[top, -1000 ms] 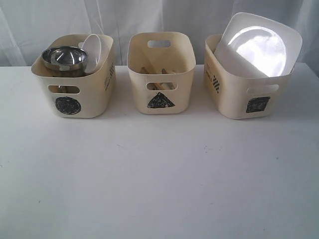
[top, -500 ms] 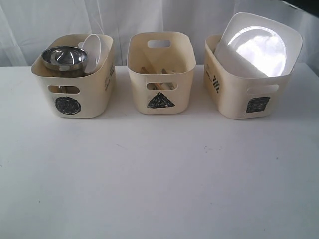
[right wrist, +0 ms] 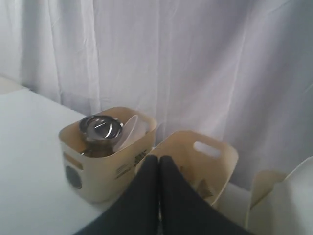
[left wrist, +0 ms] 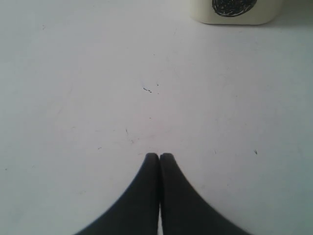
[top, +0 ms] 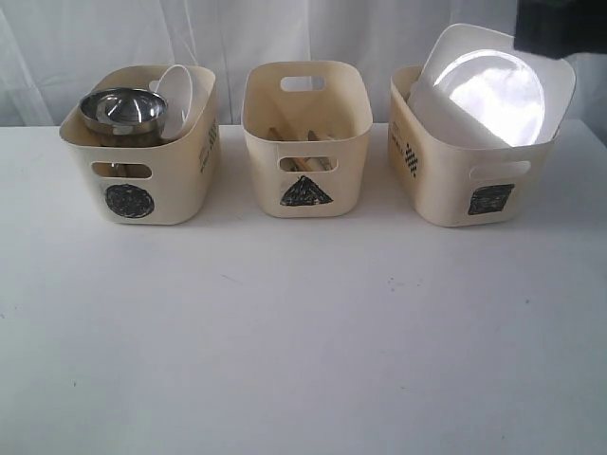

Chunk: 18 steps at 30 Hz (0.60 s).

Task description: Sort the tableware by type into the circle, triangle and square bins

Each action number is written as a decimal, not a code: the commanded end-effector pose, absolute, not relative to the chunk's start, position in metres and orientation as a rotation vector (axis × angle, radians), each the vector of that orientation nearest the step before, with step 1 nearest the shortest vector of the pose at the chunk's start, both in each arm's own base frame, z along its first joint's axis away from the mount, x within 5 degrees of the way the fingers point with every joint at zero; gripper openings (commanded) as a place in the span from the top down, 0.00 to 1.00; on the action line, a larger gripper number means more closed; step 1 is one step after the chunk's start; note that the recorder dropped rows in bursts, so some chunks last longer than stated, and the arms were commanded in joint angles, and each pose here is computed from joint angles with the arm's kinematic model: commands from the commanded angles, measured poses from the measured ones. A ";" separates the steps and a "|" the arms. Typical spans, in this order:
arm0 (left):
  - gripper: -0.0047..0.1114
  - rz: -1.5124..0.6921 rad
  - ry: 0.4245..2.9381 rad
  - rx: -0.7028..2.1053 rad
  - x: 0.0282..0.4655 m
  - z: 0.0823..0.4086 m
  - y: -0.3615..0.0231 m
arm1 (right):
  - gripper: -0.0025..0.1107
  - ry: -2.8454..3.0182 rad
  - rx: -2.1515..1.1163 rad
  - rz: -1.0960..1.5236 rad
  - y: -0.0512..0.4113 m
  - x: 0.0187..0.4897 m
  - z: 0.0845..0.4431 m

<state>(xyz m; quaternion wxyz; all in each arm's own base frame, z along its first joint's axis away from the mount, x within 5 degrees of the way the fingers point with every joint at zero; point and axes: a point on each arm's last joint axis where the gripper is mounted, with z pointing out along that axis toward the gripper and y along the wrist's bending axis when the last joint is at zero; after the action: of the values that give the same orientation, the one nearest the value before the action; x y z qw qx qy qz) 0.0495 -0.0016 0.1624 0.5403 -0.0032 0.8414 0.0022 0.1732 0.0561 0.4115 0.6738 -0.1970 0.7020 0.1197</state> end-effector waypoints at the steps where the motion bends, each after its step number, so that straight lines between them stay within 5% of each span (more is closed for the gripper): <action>1: 0.96 -0.001 2.002 -0.012 0.049 0.161 -0.002 | 0.98 1.455 -0.456 0.091 0.046 0.160 0.426; 9: 0.96 -0.001 2.002 -0.012 0.049 0.161 -0.002 | 0.98 1.390 -0.488 -0.065 0.037 0.146 0.427; 18: 0.96 -0.001 2.002 -0.012 0.049 0.161 -0.002 | 0.98 1.419 -0.226 -0.039 0.014 0.101 0.341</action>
<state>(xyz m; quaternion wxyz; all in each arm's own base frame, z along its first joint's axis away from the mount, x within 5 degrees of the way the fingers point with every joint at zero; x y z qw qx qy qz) 0.0495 -0.0016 0.1624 0.5403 -0.0032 0.8414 0.0022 0.1191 0.0209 0.3678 0.7387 -0.1417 0.6584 -0.0272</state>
